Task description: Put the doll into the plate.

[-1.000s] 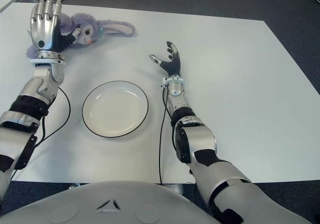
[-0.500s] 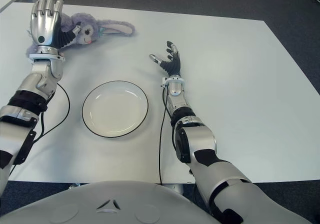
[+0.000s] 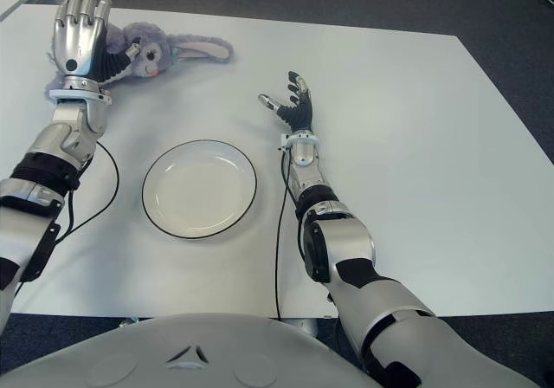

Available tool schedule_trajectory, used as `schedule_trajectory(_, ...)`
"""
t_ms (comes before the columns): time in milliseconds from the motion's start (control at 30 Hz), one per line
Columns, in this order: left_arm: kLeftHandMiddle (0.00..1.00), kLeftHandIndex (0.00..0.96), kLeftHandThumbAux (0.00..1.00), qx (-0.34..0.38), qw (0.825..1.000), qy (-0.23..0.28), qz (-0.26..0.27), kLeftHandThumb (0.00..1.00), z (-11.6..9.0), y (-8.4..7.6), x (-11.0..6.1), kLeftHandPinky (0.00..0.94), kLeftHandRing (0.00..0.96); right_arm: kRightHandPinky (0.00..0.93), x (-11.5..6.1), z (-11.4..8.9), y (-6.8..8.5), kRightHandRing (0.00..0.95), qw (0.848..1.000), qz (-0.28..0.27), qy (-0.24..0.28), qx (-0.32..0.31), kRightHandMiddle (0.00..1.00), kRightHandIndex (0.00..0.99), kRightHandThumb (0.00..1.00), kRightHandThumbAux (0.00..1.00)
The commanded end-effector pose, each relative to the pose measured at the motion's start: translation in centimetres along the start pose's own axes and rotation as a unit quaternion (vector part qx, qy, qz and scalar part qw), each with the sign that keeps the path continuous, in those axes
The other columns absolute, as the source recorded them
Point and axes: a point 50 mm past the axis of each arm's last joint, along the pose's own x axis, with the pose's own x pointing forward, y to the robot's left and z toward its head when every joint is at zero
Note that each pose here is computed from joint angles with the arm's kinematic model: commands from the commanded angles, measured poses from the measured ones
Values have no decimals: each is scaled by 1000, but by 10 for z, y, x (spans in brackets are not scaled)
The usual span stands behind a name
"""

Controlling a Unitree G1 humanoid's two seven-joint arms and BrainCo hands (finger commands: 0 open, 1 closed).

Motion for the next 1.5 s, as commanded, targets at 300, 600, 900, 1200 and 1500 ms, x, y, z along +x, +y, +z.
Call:
schedule_trajectory(300, 39, 0, 409, 20, 999, -2, -33, 338, -2, -4, 5, 0, 18, 114, -80, -104, 3, 110, 970, 17, 240, -12, 120, 117, 38, 765)
schedule_trajectory(600, 44, 0, 414, 22, 999, -2, -35, 336, -3, -4, 6, 0, 25, 116, -80, -103, 3, 116, 971, 17, 237, -14, 128, 117, 30, 762)
schedule_trajectory(900, 54, 0, 419, 24, 999, -2, -41, 329, -3, -4, 8, 0, 30, 115, -80, -104, 3, 113, 971, 16, 239, -13, 123, 118, 34, 766)
schedule_trajectory(1200, 57, 0, 416, 23, 999, -5, -45, 337, -3, -4, 8, 0, 31, 112, -80, -104, 3, 104, 970, 17, 241, -11, 113, 112, 27, 761)
schedule_trajectory(1500, 57, 0, 411, 29, 998, -9, -52, 334, -3, -5, 9, 0, 29, 117, -80, -104, 3, 111, 971, 18, 240, -12, 125, 128, 32, 768)
